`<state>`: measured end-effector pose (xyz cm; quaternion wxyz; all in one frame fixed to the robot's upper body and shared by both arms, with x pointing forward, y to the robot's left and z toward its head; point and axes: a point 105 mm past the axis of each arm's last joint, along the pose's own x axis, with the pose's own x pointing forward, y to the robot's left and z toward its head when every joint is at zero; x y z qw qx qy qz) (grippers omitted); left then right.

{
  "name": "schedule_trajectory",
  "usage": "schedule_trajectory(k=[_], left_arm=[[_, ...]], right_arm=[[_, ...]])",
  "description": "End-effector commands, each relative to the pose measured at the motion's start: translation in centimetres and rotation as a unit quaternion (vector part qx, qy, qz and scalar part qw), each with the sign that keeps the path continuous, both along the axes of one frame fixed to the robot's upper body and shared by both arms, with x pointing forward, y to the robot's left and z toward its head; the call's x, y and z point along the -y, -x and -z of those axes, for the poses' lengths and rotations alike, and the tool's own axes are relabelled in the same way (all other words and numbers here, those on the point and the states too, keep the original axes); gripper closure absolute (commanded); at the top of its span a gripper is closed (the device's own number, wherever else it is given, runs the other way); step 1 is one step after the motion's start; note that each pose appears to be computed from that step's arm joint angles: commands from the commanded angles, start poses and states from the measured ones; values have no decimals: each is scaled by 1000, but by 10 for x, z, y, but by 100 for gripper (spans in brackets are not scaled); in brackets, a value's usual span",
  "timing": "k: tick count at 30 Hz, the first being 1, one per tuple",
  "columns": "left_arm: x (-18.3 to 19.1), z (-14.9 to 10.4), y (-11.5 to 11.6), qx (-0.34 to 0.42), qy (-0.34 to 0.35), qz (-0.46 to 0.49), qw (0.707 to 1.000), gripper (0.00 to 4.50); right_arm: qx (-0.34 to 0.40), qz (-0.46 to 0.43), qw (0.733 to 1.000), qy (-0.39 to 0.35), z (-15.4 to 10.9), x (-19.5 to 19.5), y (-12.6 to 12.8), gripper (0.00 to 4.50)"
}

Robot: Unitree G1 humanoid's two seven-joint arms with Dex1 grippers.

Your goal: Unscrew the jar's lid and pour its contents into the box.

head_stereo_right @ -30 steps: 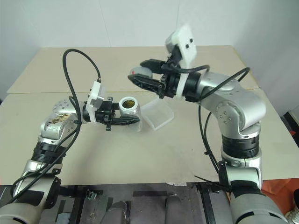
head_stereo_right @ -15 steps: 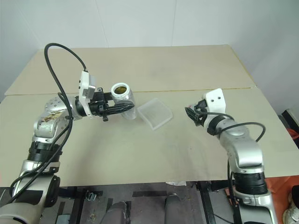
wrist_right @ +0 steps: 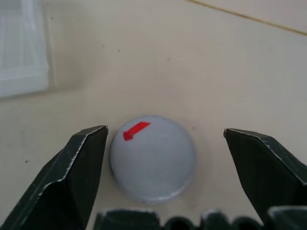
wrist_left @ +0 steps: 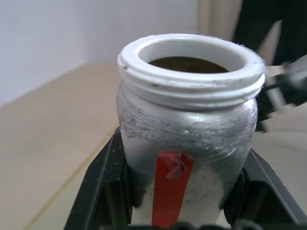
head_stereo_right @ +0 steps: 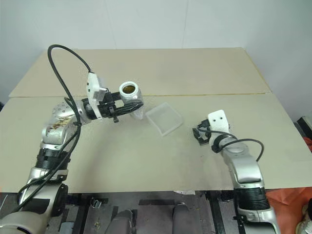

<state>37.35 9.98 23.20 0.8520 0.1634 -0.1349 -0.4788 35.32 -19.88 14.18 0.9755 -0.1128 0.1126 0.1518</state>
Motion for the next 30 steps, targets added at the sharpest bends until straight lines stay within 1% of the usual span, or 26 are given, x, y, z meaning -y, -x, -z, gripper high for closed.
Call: schedule_trajectory(k=[1,2,3,4,6,8,10,11,13,14,16,18,19,21,27,30], left_arm=[[10,-14,-22,138,-78,-94,983,259],[14,-13,-28,178,-108,-113,972,259],[19,-13,-34,227,-148,-133,953,259],[25,-11,-40,296,-209,-149,920,259],[37,-9,-47,408,-292,-148,852,259],[49,-8,-55,528,-364,-145,754,259],[61,-8,-59,612,-397,-124,673,259],[68,-7,-59,638,-405,-110,645,259],[80,-5,-58,683,-412,-87,596,259],[84,-4,-58,698,-413,-78,580,259],[93,3,-55,731,-423,-50,534,259],[97,9,-55,752,-433,-36,496,259],[98,9,-56,756,-439,-34,484,259],[98,9,-60,755,-454,-37,472,259],[104,5,-59,754,-445,-39,481,259],[103,6,-58,749,-440,-41,494,259]], right_arm=[[35,-85,994,-51,-55,-20,14,5],[21,-105,993,-53,-59,-26,17,5],[4,-128,990,-53,-61,-33,20,5],[-7,-152,987,-56,-63,-40,24,5],[-24,-185,981,-60,-67,-48,29,5],[-34,-208,976,-49,-70,-56,31,5],[-41,-225,973,-40,-72,-61,32,5],[-42,-234,971,-37,-74,-63,33,5],[-43,-246,968,-32,-78,-66,35,5],[-43,-249,967,-31,-79,-67,35,5],[-36,-255,966,-33,-83,-70,36,5],[-27,-256,965,-39,-88,-71,36,5],[-24,-257,965,-42,-90,-71,37,5],[-16,-259,965,-48,-93,-72,38,5],[-7,-257,965,-52,-92,-73,44,5],[-5,-257,965,-53,-92,-73,45,5]])
